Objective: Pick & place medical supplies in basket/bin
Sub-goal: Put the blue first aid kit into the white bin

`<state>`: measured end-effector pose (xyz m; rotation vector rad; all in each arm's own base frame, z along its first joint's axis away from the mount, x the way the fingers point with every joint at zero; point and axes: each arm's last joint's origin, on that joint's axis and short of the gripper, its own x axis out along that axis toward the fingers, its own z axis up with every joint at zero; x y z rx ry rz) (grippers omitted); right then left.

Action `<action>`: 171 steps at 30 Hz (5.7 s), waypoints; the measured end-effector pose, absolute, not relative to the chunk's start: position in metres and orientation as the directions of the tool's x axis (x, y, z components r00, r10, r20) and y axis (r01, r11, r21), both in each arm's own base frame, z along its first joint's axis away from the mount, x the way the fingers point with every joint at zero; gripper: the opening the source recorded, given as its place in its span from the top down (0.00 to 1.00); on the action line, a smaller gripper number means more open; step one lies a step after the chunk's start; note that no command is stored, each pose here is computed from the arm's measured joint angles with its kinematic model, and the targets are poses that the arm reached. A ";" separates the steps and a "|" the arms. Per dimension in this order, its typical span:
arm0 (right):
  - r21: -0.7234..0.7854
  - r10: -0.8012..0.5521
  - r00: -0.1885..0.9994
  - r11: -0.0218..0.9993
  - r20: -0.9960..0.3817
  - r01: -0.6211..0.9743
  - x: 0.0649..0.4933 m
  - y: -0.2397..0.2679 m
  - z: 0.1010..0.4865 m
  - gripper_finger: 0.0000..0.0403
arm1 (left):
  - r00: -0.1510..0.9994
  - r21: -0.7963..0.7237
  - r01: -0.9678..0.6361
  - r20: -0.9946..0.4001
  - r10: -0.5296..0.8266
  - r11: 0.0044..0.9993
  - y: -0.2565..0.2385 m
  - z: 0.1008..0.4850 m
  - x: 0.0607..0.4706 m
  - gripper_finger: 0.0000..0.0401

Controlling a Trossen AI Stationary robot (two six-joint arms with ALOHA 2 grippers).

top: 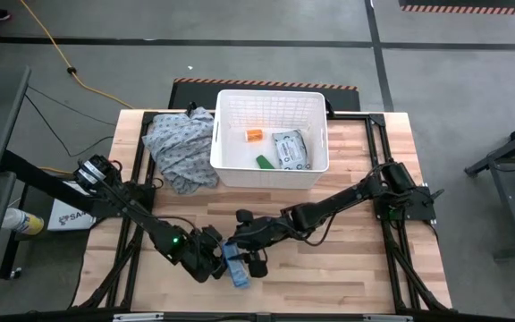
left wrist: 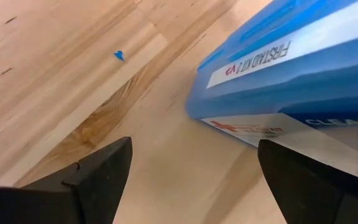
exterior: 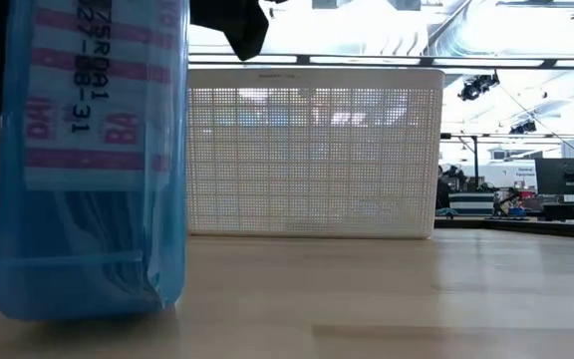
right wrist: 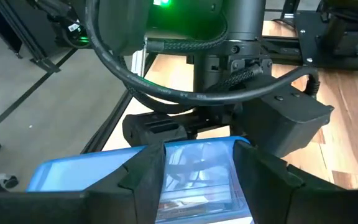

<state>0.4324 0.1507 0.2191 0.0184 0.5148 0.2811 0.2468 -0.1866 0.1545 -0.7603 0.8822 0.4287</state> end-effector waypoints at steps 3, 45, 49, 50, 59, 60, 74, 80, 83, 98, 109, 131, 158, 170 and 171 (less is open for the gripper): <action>0.088 0.269 0.832 0.962 -0.485 -0.260 0.432 0.150 0.218 0.54 | 0.577 -0.415 -0.621 -0.816 0.029 0.665 -0.187 0.155 0.247 0.05; -0.042 0.231 0.825 0.955 -0.517 -0.293 0.440 0.157 0.272 0.52 | 0.502 -0.401 -0.675 -0.865 -0.012 0.620 -0.205 0.152 0.223 0.05; -0.085 0.229 0.815 0.943 -0.531 -0.321 0.439 0.159 0.287 0.52 | 0.490 -0.396 -0.690 -0.872 -0.012 0.606 -0.209 0.152 0.216 0.05; -0.096 0.230 0.814 0.940 -0.533 -0.329 0.439 0.160 0.292 0.52 | 0.487 -0.394 -0.692 -0.873 -0.012 0.605 -0.210 0.152 0.215 0.05; -0.105 0.312 0.691 0.866 -0.652 -0.490 0.420 0.158 0.346 0.52 | 0.486 -0.407 -0.693 -0.873 -0.030 0.595 -0.216 0.152 0.209 0.05; -0.104 0.328 0.670 0.849 -0.666 -0.518 0.417 0.157 0.351 0.52 | 0.487 -0.407 -0.693 -0.873 -0.031 0.595 -0.216 0.152 0.209 0.05; -0.289 0.285 0.624 0.698 -0.728 -0.655 0.396 0.174 0.368 0.51 | 0.445 -0.396 -0.688 -0.892 -0.079 0.608 -0.217 0.151 0.208 0.05; -0.315 0.250 0.614 0.682 -0.748 -0.660 0.399 0.173 0.361 0.51 | 0.433 -0.406 -0.688 -0.895 -0.109 0.602 -0.219 0.151 0.208 0.05; -0.360 0.236 0.608 0.626 -0.758 -0.692 0.401 0.171 0.358 0.51 | 0.432 -0.413 -0.696 -0.894 -0.118 0.587 -0.219 0.151 0.209 0.05; -0.542 0.137 0.683 0.505 -0.718 -0.672 0.416 0.141 0.367 0.51 | 0.416 -0.437 -0.772 -0.896 -0.153 0.462 -0.222 0.152 0.207 0.05; -0.511 0.222 0.642 0.443 -0.734 -0.737 0.412 0.150 0.366 0.51 | 0.407 -0.443 -0.804 -0.896 -0.177 0.397 -0.229 0.152 0.201 0.05; -0.473 0.245 0.624 0.468 -0.742 -0.746 0.421 0.166 0.342 0.51 | 0.420 -0.433 -0.759 -0.896 -0.142 0.486 -0.263 0.222 0.198 0.05; -0.290 -0.018 0.373 0.664 -0.928 -0.689 0.393 0.152 0.323 0.51 | 0.648 -0.578 -0.646 -0.760 -0.041 0.498 -0.229 0.381 0.239 0.05; -0.061 -0.018 0.086 0.845 -0.996 -0.532 0.373 0.123 0.317 0.51 | 0.664 -0.598 -0.671 -0.747 -0.003 0.438 -0.226 0.377 0.245 0.05; -0.046 -0.006 0.078 0.851 -0.997 -0.523 0.372 0.122 0.317 0.51 | 0.666 -0.601 -0.671 -0.746 -0.004 0.435 -0.226 0.376 0.246 0.05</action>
